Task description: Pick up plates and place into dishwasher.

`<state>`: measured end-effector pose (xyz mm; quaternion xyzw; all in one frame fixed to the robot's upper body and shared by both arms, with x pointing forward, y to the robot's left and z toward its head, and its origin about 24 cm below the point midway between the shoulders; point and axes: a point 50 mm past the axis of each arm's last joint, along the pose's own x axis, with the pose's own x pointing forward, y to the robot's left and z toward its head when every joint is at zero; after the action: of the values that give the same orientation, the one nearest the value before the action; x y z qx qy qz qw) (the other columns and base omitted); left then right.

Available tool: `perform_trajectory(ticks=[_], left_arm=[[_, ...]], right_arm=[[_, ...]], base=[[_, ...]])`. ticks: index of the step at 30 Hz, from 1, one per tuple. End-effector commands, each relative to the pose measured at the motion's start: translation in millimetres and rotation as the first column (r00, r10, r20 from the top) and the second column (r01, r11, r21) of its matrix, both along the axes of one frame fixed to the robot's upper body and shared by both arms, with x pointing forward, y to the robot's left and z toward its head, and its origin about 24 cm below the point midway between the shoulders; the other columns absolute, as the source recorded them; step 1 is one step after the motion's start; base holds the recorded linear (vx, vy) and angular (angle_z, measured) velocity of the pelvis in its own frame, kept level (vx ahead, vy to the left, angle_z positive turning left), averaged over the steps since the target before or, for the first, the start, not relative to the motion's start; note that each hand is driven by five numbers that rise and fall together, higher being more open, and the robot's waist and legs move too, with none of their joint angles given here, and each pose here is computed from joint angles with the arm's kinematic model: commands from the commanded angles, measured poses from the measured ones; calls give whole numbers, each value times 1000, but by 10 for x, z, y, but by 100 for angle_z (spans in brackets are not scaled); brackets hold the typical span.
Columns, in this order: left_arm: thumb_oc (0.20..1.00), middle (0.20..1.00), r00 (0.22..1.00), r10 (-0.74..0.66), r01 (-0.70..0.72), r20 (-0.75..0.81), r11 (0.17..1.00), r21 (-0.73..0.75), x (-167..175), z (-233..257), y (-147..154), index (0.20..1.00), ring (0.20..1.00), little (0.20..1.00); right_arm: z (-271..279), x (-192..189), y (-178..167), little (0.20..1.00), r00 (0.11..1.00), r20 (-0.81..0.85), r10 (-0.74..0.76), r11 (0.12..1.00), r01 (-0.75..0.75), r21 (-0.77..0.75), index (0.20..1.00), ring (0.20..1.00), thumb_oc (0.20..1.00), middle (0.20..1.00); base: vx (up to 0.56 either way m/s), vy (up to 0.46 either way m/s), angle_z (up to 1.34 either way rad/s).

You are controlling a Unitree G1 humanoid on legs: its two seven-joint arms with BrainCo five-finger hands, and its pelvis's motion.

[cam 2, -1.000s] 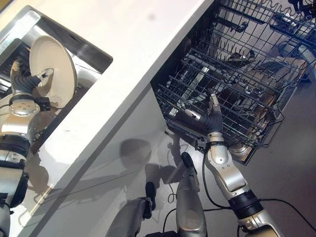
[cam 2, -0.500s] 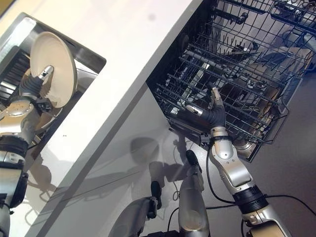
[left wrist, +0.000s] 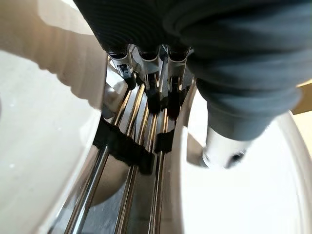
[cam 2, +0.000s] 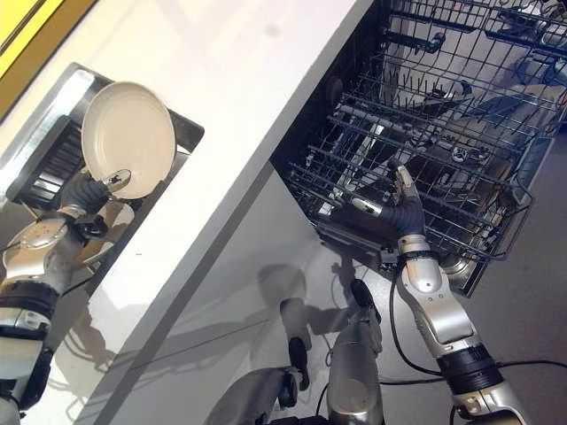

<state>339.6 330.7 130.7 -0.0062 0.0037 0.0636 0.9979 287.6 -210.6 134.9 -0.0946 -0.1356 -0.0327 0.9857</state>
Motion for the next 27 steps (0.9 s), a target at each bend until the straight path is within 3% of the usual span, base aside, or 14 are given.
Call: perform_trajectory(ticks=[1, 13, 20, 27], left_arm=[[200, 200, 939, -324, 307, -118, 941, -139, -52, -660, -711, 200, 200, 200], [200, 200, 951, -284, 247, -124, 936, -251, -256, -997, -743, 200, 200, 200], [200, 200, 990, -138, 118, -42, 943, -310, -343, -1032, -655, 200, 200, 200], [200, 200, 989, 125, -91, 75, 934, -345, -462, -951, -433, 200, 200, 200]], right_arm=[[255, -79, -66, 1000, 994, 105, 19, 999, -13, -51, 1000, 1000, 1000, 1000], [175, -160, -226, 1000, 999, 42, 13, 995, -9, -103, 1000, 1000, 1000, 1000], [91, -230, -300, 1000, 1000, 2, 7, 992, -7, -124, 1000, 1000, 1000, 1000], [-39, -324, -383, 1000, 999, -35, -5, 992, 1, -128, 1000, 1000, 1000, 1000]], base=[[80, 85, 0], [64, 67, 2], [62, 51, 1], [67, 28, 7]])
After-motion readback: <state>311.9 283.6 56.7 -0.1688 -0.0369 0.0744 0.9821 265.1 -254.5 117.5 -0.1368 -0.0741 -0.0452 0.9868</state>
